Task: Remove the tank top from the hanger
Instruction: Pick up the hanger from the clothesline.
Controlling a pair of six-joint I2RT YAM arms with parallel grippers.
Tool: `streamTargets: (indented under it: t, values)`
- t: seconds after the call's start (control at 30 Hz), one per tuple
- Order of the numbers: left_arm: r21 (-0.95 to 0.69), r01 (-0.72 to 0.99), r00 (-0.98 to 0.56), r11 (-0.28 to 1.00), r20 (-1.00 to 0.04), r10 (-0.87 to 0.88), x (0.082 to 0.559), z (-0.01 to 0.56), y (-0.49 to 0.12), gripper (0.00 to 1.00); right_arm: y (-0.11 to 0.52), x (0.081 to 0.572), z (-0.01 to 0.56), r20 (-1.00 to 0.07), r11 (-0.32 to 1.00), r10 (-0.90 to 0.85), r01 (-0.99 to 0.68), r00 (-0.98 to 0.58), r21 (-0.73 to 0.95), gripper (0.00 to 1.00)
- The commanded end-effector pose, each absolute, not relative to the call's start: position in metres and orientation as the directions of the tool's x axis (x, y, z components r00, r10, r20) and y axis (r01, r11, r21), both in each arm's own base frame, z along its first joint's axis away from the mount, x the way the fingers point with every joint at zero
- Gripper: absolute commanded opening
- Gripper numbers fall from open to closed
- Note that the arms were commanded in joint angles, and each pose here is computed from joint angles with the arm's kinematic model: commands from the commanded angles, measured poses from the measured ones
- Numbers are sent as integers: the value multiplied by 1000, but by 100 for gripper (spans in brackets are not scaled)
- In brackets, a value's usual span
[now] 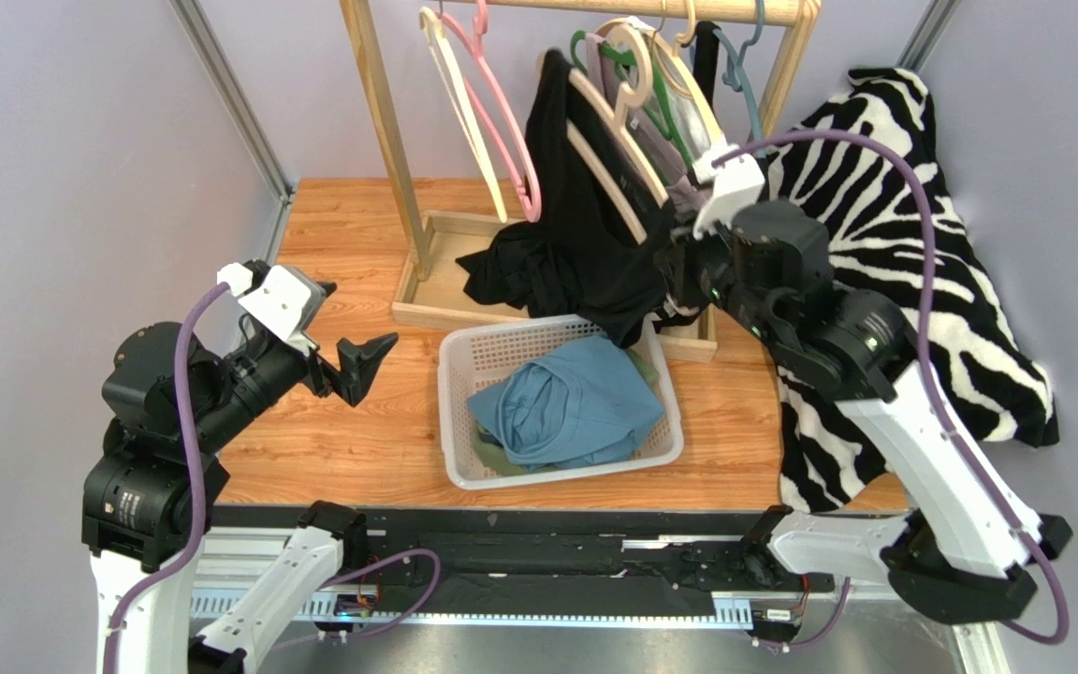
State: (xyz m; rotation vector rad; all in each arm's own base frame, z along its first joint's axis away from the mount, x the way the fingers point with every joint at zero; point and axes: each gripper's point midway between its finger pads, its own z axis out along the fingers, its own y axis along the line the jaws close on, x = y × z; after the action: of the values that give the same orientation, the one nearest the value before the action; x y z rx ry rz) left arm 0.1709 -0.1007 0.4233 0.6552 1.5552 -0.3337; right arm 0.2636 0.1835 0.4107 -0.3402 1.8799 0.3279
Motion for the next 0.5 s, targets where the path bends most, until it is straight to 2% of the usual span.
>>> streamTargets:
  t: [0.0,0.1,0.27,0.47]
  values:
    - [176,595,36,784,-980,193,167,433,-102,99,170,194,455,-972,797,59,-575,-229,184,0]
    - [162,616,38,771,-984,176,165,438,-107,99,162,151,489,-984,689,132,-703,-122,180,0]
    - [153,635,44,757,-986,162,162,444,-111,99,140,103,559,-975,597,218,-795,37,103,0]
    - [148,642,43,752,-987,158,158,442,-111,99,140,80,602,-957,518,268,-854,114,43,0]
